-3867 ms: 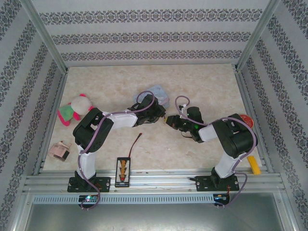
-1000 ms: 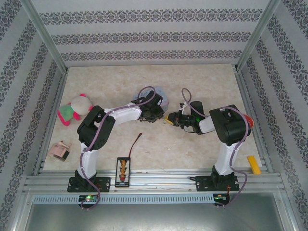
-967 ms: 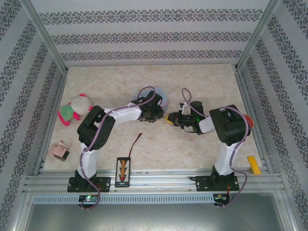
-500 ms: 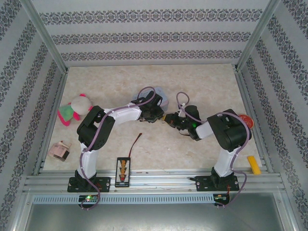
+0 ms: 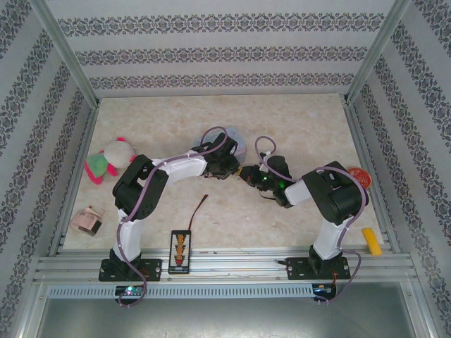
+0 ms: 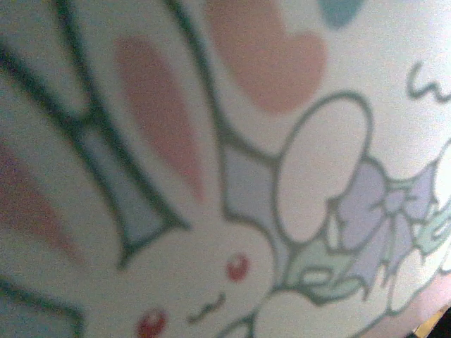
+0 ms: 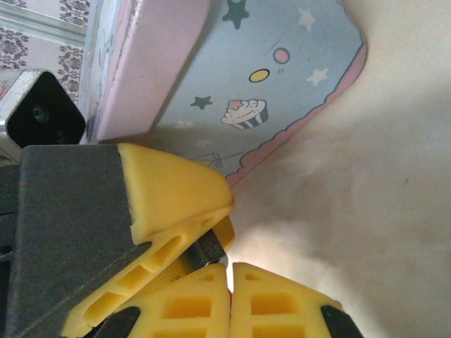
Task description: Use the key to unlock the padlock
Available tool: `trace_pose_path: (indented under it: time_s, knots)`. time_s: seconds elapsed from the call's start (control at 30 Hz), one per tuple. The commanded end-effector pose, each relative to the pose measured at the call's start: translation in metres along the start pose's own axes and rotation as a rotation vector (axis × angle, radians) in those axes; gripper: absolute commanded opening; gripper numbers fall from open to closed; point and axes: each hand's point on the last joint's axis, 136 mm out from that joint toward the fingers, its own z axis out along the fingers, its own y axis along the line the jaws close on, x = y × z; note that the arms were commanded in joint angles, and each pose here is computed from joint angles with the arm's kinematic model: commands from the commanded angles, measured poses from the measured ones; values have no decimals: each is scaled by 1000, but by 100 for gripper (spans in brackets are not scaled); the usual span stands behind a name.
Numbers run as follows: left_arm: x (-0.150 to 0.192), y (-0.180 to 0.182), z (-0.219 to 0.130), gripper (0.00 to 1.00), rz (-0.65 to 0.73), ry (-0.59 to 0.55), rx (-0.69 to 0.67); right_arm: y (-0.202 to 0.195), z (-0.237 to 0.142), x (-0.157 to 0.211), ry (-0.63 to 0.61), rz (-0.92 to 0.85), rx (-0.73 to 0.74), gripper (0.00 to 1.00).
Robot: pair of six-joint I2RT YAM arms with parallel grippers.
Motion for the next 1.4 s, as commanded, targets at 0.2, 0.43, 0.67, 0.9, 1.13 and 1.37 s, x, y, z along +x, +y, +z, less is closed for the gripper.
trace_pose_path:
  time_s: [0.2,0.43,0.67,0.9,1.13,1.37]
  knots:
    - [74,4,-9,52,44,261,25,37,-5,-30,-151,-33,-120,6]
    - [53,-7,-32,99,141,122,95,34,-2,-31,-147,-12,-121,12]
    - [35,-30,-55,99,250,-34,289,32,1,-31,-144,3,-120,13]
    - [19,-38,-75,99,287,-158,367,27,4,-29,-136,19,-110,13]
    - [13,-22,-64,99,219,-167,348,26,9,-29,-125,28,-114,15]
    - [-6,0,-60,88,162,-277,329,24,9,-30,-123,34,-111,15]
